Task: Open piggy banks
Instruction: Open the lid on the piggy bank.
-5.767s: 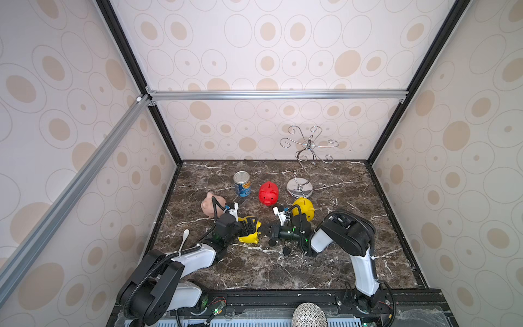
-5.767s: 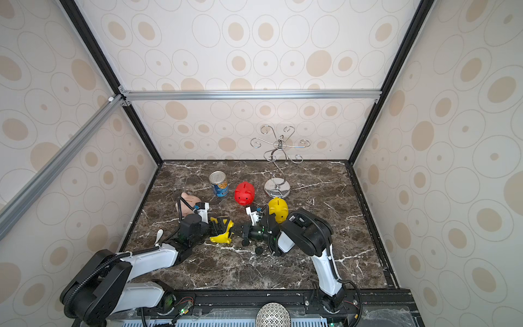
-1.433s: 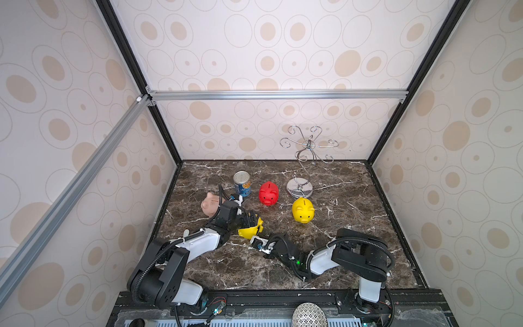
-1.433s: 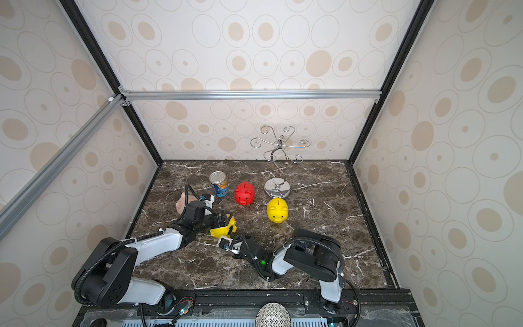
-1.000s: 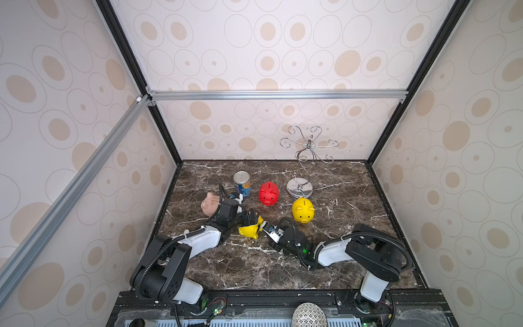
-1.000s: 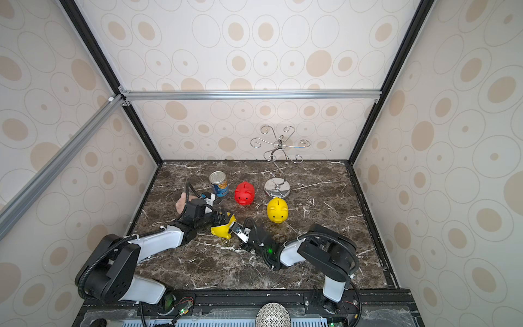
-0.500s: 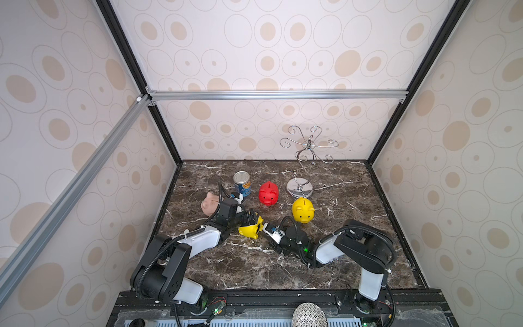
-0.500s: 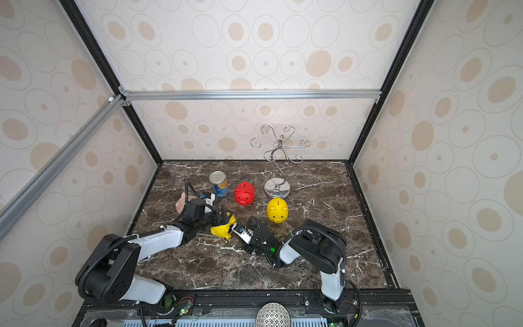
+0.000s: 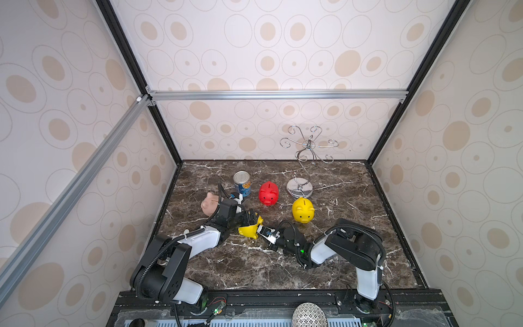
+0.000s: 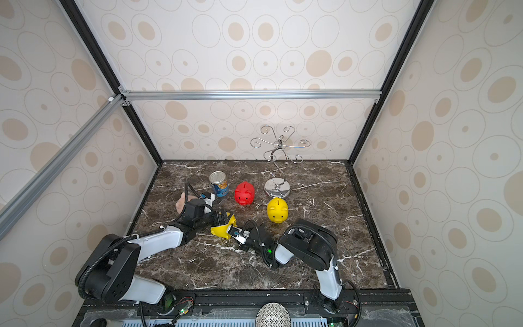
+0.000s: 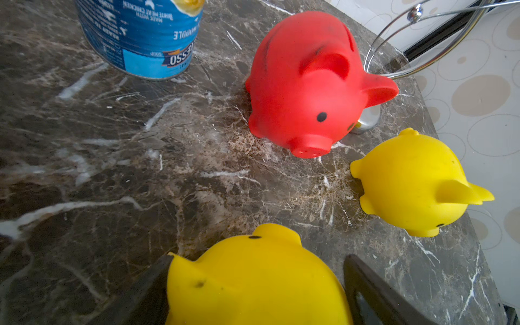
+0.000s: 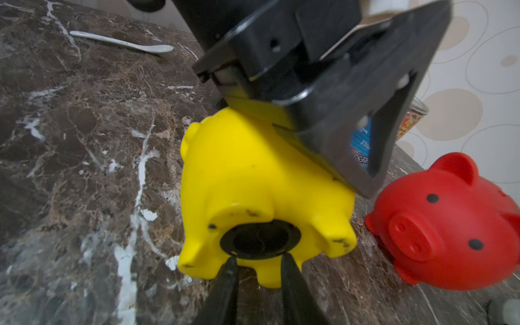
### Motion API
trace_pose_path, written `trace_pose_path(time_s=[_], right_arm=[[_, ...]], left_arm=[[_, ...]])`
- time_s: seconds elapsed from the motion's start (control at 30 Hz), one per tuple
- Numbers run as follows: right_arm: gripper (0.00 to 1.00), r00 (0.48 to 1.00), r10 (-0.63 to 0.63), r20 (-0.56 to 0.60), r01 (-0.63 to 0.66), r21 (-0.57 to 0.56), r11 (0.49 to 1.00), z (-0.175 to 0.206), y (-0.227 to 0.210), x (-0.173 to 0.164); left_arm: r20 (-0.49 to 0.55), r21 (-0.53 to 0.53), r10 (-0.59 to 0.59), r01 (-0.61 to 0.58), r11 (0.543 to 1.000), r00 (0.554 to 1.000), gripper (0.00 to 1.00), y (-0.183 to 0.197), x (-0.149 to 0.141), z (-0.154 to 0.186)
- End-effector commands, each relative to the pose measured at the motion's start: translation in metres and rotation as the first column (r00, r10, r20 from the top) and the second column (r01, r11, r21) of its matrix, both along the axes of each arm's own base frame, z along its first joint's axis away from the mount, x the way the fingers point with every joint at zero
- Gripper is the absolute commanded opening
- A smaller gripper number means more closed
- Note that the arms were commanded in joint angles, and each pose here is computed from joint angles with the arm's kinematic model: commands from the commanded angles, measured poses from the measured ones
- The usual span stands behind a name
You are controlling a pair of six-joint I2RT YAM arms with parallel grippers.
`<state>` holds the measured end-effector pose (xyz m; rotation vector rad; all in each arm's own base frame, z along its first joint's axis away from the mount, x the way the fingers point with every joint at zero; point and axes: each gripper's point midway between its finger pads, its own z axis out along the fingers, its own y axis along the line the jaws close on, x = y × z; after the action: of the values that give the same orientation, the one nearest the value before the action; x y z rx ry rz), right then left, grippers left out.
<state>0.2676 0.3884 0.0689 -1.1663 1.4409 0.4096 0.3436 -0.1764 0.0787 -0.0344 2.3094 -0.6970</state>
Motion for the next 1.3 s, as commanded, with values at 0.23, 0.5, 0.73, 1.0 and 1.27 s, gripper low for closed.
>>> trace_pose_path(time_s=[0.23, 0.5, 0.73, 1.0, 1.27], right_arm=[[0.23, 0.999, 0.034, -0.018, -0.035, -0.023, 0.999, -0.010, 0.013, 0.003], [0.21, 0.998, 0.058, -0.034, -0.059, -0.034, 0.998, -0.016, 0.018, 0.006], [0.19, 1.000, 0.001, 0.005, -0.001, 0.000, 1.000, -0.008, 0.011, 0.014], [0.25, 0.999, -0.046, 0.022, 0.046, 0.011, 0.999, -0.003, 0.004, 0.016], [0.19, 1.000, -0.019, 0.002, 0.019, -0.001, 1.000, -0.009, 0.014, 0.018]], left_arm=[[-0.117, 0.047, -0.019, 0.025, 0.999, 0.993, 0.91, 0.008, -0.023, -0.037], [-0.124, 0.038, -0.036, 0.041, 0.998, 0.992, 0.90, 0.005, -0.025, -0.041], [-0.125, 0.033, -0.038, 0.043, 0.999, 0.991, 0.90, 0.005, -0.026, -0.041], [-0.127, 0.035, -0.042, 0.047, 0.998, 0.991, 0.90, 0.004, -0.025, -0.042], [-0.137, 0.021, -0.050, 0.053, 0.998, 0.989, 0.88, 0.002, -0.028, -0.045]])
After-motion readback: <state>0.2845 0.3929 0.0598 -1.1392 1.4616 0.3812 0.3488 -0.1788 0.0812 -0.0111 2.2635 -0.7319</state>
